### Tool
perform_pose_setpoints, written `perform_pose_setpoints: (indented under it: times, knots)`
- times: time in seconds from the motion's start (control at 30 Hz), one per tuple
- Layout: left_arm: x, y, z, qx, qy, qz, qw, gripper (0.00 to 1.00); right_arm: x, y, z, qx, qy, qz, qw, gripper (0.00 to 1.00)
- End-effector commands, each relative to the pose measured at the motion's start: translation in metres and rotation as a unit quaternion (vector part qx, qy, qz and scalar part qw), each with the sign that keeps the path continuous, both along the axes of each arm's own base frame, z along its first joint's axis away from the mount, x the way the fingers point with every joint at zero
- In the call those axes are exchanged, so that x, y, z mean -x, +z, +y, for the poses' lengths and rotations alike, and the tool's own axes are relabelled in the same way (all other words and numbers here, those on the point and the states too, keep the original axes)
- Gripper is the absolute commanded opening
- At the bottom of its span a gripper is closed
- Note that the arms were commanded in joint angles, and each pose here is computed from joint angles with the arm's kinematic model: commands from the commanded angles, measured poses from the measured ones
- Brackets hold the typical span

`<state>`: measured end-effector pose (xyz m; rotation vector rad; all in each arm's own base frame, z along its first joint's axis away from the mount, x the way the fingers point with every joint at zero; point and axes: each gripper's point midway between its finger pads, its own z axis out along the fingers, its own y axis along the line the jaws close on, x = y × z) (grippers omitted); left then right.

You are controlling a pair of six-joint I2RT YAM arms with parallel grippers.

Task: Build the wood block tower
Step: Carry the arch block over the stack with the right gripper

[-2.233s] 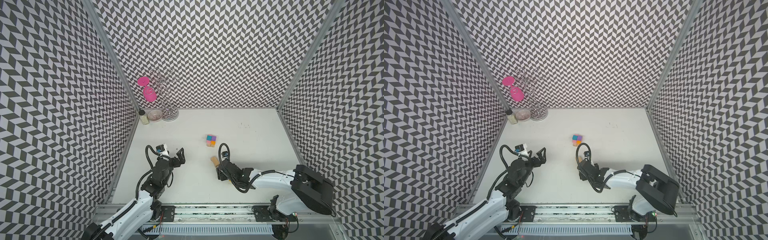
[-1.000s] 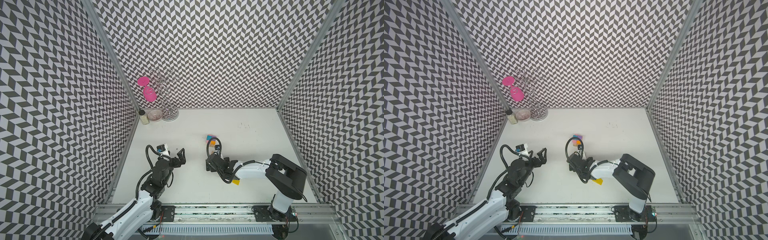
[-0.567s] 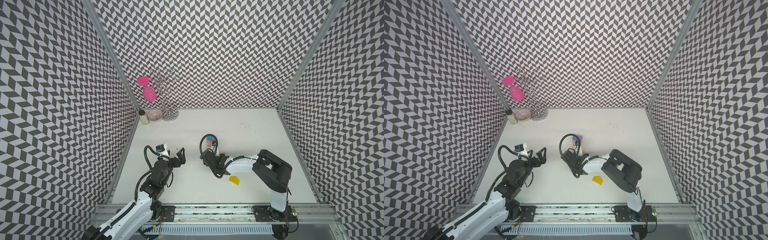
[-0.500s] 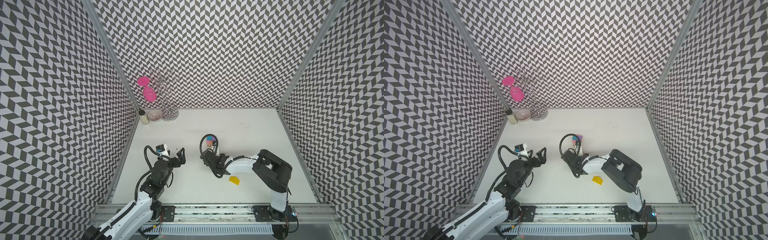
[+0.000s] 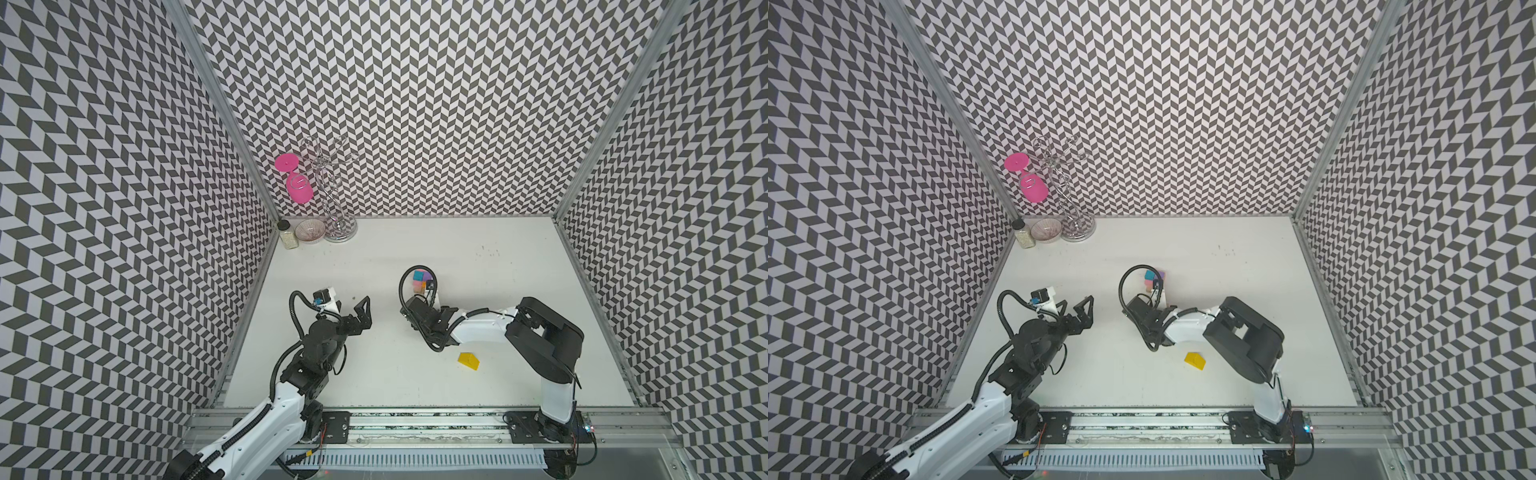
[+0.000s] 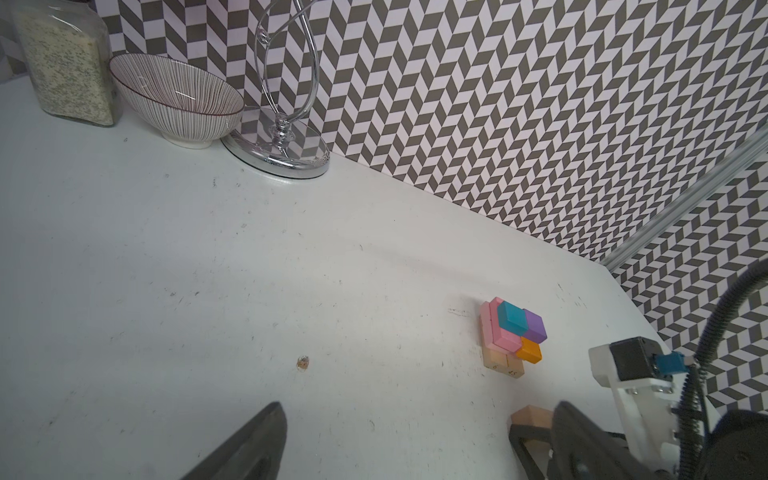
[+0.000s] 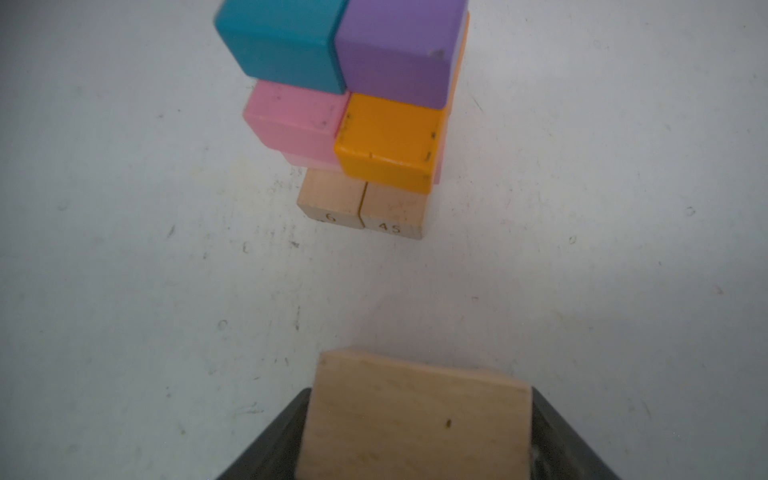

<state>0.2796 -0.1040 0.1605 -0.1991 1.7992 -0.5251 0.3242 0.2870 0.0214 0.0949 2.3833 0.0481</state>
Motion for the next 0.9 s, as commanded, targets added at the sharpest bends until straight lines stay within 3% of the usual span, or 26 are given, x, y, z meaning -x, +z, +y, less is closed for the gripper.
perform_pose_setpoints:
  times: [0.0, 0.6, 0.77, 0.87]
  knots:
    - [0.0, -0.002, 0.003, 0.001, 0.006, -0.003, 1.0, 1.0, 0.008, -0.02, -0.009, 0.019, -0.006, 0.038, 0.999, 0.69]
    - [-0.003, -0.005, 0.009, -0.009, 0.023, 0.0, 1.0, 1.0, -0.006, -0.008, 0.0, 0.018, -0.003, 0.024, 1.0, 0.67]
    - [-0.003, -0.005, 0.009, -0.008, 0.022, 0.0, 1.0, 1.0, -0.008, -0.002, 0.0, 0.019, -0.005, 0.019, 1.0, 0.5]
    - [-0.003, -0.005, 0.008, -0.009, 0.022, 0.0, 1.0, 1.0, -0.008, 0.005, 0.0, 0.02, -0.006, 0.015, 1.0, 0.48]
